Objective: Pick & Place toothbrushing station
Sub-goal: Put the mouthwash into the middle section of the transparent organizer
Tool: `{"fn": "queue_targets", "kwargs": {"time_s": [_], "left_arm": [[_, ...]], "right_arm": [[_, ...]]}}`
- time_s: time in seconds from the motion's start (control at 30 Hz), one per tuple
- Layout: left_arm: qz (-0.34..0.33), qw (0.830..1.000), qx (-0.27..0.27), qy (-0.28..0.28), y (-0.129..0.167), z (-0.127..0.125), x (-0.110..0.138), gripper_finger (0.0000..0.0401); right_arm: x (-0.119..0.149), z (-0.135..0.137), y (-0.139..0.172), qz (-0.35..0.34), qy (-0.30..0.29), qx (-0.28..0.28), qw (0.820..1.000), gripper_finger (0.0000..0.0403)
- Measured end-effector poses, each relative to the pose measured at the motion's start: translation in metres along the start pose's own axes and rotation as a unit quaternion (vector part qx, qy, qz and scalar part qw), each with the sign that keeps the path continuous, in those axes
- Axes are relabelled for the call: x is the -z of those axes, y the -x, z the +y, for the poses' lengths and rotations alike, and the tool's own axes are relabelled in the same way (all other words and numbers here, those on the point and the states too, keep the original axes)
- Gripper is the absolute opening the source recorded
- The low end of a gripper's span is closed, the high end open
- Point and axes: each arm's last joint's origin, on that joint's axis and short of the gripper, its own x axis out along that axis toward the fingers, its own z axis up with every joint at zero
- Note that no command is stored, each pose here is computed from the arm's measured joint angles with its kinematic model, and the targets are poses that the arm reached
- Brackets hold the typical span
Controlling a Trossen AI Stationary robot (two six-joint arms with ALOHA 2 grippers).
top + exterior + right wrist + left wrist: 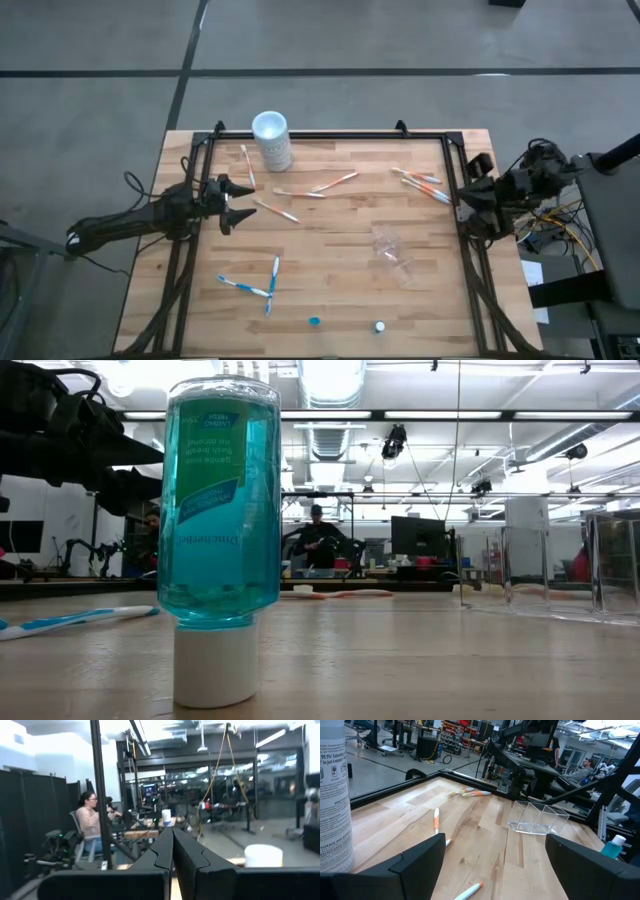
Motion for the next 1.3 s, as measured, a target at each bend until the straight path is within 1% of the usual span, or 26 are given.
{"fn": "queue_targets", "kwargs": {"time_s": [0.07, 0.2, 0.33, 0.47, 0.6, 0.73, 0.83, 0.97, 1.13, 1.3], "left_arm": [[0.000, 1.000, 0.000, 0.000, 0.000, 0.000, 0.000, 0.0348], [0.000, 1.000, 0.000, 0.000, 0.000, 0.000, 0.000, 0.0350], [0.000, 1.000, 0.000, 0.000, 0.000, 0.000, 0.000, 0.0349], [0.000, 1.000, 0.000, 0.000, 0.000, 0.000, 0.000, 0.0349], [0.000, 1.000, 0.000, 0.000, 0.000, 0.000, 0.000, 0.0350], [0.000, 1.000, 0.000, 0.000, 0.000, 0.000, 0.000, 0.0348], [0.000, 1.000, 0.000, 0.000, 0.000, 0.000, 0.000, 0.0350], [0.000, 1.000, 0.000, 0.000, 0.000, 0.000, 0.000, 0.0350], [0.000, 1.000, 0.000, 0.000, 0.000, 0.000, 0.000, 0.0349], [0.000, 1.000, 0.000, 0.000, 0.000, 0.000, 0.000, 0.0350]], "right_arm": [[-0.014, 0.003, -0.006, -0.002, 0.015, 0.000, 1.000, 0.0008], [-0.040, 0.012, -0.022, -0.003, 0.018, 0.003, 1.000, 0.0008], [-0.058, 0.027, -0.043, 0.011, 0.030, 0.006, 0.999, 0.0008], [-0.068, 0.041, -0.063, 0.058, 0.049, 0.025, 0.997, 0.0008], [-0.070, 0.053, -0.078, 0.135, 0.034, 0.035, 0.990, 0.0008], [-0.061, 0.064, -0.090, 0.219, 0.020, 0.049, 0.974, 0.0008], [-0.053, 0.072, -0.098, 0.267, 0.002, 0.069, 0.961, 0.0008], [-0.042, 0.081, -0.106, 0.301, -0.039, 0.099, 0.948, 0.0008], [-0.021, 0.090, -0.112, 0.332, -0.080, 0.132, 0.930, 0.0008], [0.009, 0.099, -0.117, 0.361, -0.102, 0.160, 0.913, 0.0008]]}}
